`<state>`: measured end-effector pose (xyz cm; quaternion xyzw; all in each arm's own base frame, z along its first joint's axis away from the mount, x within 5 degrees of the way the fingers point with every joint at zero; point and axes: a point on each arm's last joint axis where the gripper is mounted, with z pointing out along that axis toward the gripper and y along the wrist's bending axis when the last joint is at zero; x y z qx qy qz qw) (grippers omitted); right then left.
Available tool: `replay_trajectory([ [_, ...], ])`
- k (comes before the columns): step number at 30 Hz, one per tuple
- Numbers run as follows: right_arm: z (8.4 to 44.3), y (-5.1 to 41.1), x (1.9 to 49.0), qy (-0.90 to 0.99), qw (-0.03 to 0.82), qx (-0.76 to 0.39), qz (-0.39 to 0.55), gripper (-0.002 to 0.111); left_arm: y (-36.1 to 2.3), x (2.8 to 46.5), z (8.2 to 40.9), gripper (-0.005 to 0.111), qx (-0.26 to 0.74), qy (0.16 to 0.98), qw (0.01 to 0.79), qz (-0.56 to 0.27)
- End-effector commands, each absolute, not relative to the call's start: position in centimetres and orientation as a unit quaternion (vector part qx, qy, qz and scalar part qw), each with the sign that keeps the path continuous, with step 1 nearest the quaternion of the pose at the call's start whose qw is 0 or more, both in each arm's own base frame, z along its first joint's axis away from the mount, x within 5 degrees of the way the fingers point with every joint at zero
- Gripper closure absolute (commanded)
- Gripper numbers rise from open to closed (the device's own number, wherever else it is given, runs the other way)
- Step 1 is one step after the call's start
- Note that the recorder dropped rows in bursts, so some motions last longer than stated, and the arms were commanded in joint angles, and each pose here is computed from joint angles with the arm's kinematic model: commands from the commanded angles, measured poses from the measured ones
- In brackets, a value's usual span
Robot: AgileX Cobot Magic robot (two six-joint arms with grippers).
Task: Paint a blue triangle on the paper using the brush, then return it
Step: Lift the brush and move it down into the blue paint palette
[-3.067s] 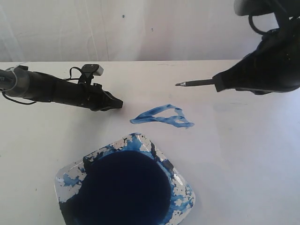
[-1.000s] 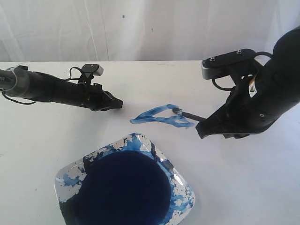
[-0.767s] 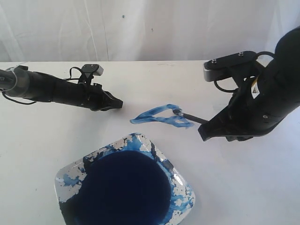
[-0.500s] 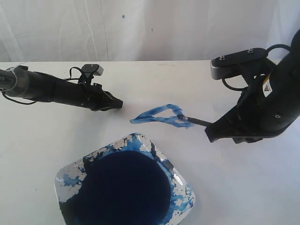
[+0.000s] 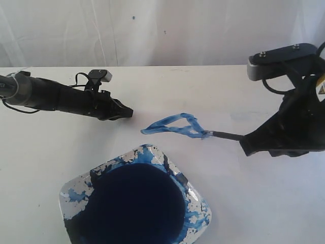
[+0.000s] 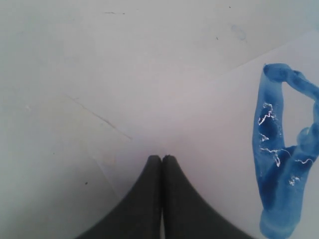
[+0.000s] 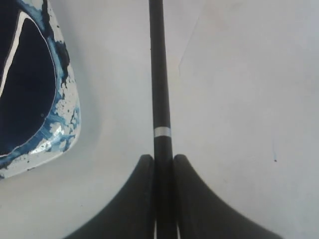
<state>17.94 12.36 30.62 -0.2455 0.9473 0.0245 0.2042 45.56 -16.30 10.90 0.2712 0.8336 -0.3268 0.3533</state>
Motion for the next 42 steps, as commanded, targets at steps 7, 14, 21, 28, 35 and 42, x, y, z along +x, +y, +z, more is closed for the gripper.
replay_trajectory([
  [7, 32.5, 12.6, 18.0, 0.92, 0.297, -0.246, 0.068, 0.108, -16.5, 45.5, 11.0, 0.107, 0.266, 0.832, 0.353, -0.335],
  [14, 33.6, 12.7, 15.2, 0.891, 0.268, -0.342, 0.133, 0.108, -16.5, 45.5, 11.0, 0.107, 0.266, 0.832, 0.353, -0.335],
  [21, 33.5, 12.9, 12.4, 0.89, 0.189, -0.357, 0.211, 0.108, -16.5, 45.5, 11.0, 0.107, 0.266, 0.832, 0.353, -0.335],
  [28, 30.2, 12.3, 11.1, 0.888, 0.11, -0.399, 0.2, 0.108, -16.5, 45.5, 11.0, 0.107, 0.266, 0.832, 0.353, -0.335],
  [35, 28.0, 12.0, 10.8, 0.889, 0.094, -0.404, 0.193, 0.108, -16.5, 45.5, 11.0, 0.107, 0.266, 0.832, 0.353, -0.335],
  [42, 27.2, 11.9, 10.8, 0.891, 0.094, -0.402, 0.189, 0.108, -16.5, 45.5, 11.0, 0.107, 0.266, 0.832, 0.353, -0.335],
])
